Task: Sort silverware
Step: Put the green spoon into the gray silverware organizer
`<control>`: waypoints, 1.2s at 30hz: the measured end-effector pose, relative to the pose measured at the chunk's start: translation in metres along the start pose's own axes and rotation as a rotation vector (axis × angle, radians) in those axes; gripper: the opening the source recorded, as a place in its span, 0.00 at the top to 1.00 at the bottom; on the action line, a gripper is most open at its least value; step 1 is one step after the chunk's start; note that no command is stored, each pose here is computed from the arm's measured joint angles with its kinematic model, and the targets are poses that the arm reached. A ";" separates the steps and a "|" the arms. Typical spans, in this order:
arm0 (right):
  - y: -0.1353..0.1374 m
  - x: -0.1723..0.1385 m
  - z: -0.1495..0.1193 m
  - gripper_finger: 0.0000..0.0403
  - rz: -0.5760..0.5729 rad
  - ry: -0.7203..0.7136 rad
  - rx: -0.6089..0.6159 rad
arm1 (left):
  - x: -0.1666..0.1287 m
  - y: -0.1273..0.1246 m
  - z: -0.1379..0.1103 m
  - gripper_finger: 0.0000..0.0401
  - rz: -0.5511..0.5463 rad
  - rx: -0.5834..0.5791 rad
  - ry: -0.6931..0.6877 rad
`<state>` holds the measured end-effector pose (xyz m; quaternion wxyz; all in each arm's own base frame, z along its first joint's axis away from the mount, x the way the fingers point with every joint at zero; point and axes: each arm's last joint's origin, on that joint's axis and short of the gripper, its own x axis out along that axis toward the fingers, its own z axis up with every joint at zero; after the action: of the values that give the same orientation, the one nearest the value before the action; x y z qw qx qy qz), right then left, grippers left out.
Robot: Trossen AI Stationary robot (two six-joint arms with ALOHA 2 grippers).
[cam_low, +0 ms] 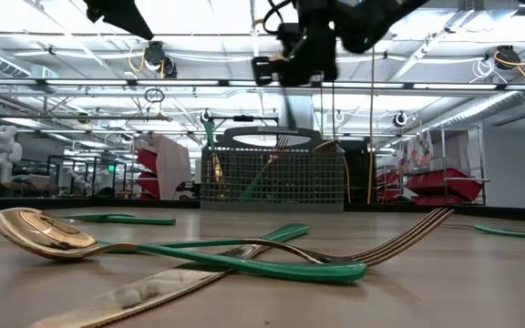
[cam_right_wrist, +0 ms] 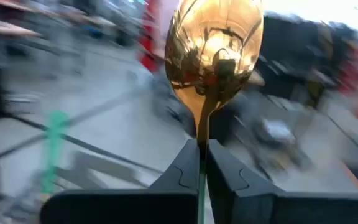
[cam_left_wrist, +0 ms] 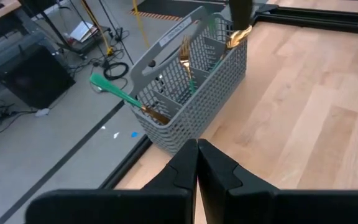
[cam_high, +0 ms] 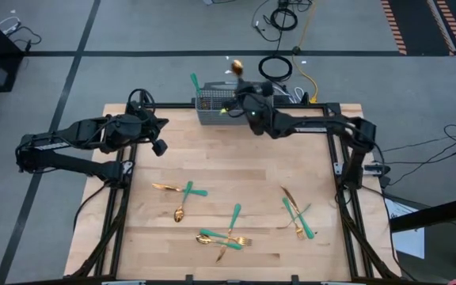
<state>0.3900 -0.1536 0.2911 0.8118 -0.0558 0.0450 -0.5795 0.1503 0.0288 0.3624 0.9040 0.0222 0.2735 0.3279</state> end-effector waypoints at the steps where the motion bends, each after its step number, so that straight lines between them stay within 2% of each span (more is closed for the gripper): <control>1: 0.002 0.004 0.000 1.00 0.026 -0.041 -0.008 | 0.000 0.000 0.000 0.96 0.000 0.000 0.000; 5: 0.003 0.017 -0.012 1.00 -0.010 -0.061 -0.013 | 0.000 0.000 0.000 0.96 0.000 0.002 0.003; 9: -0.003 0.027 -0.026 1.00 0.120 -0.096 0.036 | 0.000 0.000 0.000 0.96 0.001 0.020 0.003; 10: -0.006 0.027 -0.029 1.00 0.121 -0.114 0.058 | 0.000 0.000 0.000 0.96 0.001 0.029 0.003; 13: -0.017 0.022 -0.044 1.00 0.099 -0.159 0.106 | 0.000 0.000 0.000 0.96 0.001 0.046 0.003; 17: -0.032 0.005 -0.065 1.00 0.102 -0.244 0.251 | 0.000 0.000 0.000 0.96 0.001 0.045 0.003; 20: -0.040 -0.008 -0.081 1.00 0.105 -0.272 0.306 | 0.000 0.000 0.000 0.96 0.001 0.045 0.003; 25: -0.044 -0.014 -0.092 1.00 0.125 -0.249 0.364 | 0.000 0.001 0.000 0.96 0.025 0.043 -0.003; 31: -0.035 -0.017 -0.105 1.00 0.158 -0.139 0.287 | 0.003 -0.001 0.000 0.96 0.046 0.051 0.007; 36: -0.034 -0.014 -0.114 1.00 0.151 -0.058 0.272 | 0.011 -0.006 0.001 0.96 0.054 0.069 0.032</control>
<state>0.3375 -0.1554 0.1832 0.8540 0.0415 -0.0531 -0.5159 0.1610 0.0309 0.3566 0.8890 0.0557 0.2982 0.3430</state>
